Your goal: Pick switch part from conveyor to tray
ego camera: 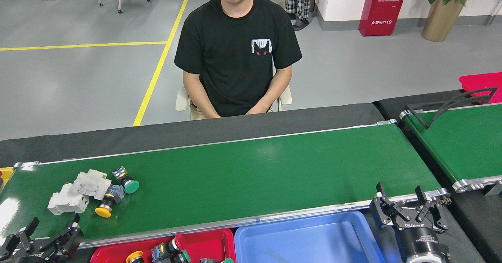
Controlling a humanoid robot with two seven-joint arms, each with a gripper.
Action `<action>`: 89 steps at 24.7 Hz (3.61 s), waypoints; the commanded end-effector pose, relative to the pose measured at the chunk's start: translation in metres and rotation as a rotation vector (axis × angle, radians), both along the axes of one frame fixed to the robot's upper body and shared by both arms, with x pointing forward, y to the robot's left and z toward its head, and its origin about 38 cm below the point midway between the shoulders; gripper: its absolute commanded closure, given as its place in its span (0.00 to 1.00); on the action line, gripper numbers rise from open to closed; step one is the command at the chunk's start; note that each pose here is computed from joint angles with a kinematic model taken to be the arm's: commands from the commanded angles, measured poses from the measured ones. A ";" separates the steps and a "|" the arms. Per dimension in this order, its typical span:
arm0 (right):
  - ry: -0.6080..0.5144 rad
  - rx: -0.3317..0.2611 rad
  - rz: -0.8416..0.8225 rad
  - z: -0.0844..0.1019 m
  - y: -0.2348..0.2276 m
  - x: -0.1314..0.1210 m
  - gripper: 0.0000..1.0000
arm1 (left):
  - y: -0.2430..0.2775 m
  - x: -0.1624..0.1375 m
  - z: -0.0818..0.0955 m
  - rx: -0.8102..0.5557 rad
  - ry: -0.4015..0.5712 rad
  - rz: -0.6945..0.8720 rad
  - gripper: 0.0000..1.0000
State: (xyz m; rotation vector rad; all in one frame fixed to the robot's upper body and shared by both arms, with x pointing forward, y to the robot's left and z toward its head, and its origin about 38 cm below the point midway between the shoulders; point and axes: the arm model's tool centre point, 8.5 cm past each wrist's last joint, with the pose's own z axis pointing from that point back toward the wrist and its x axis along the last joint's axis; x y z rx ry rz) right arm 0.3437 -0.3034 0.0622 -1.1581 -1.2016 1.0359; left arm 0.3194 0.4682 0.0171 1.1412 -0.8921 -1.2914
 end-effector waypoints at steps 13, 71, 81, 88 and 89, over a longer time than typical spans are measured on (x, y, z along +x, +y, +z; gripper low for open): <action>-0.015 -0.003 0.117 0.001 0.020 0.001 0.00 | 0.060 0.036 0.001 -0.023 0.028 0.184 0.19; -0.022 -0.065 0.309 0.007 0.020 -0.012 0.00 | -0.092 -0.080 0.037 0.024 -0.219 0.007 0.00; 0.010 -0.061 0.329 -0.003 0.026 -0.026 0.00 | 0.013 -0.119 0.011 0.063 -0.090 0.174 0.00; 0.005 -0.061 0.334 -0.001 0.028 -0.025 0.00 | 0.071 -0.089 0.016 0.101 -0.064 0.249 0.00; 0.006 -0.060 0.342 -0.002 0.028 -0.026 0.00 | 0.082 -0.086 0.016 0.102 -0.054 0.267 0.00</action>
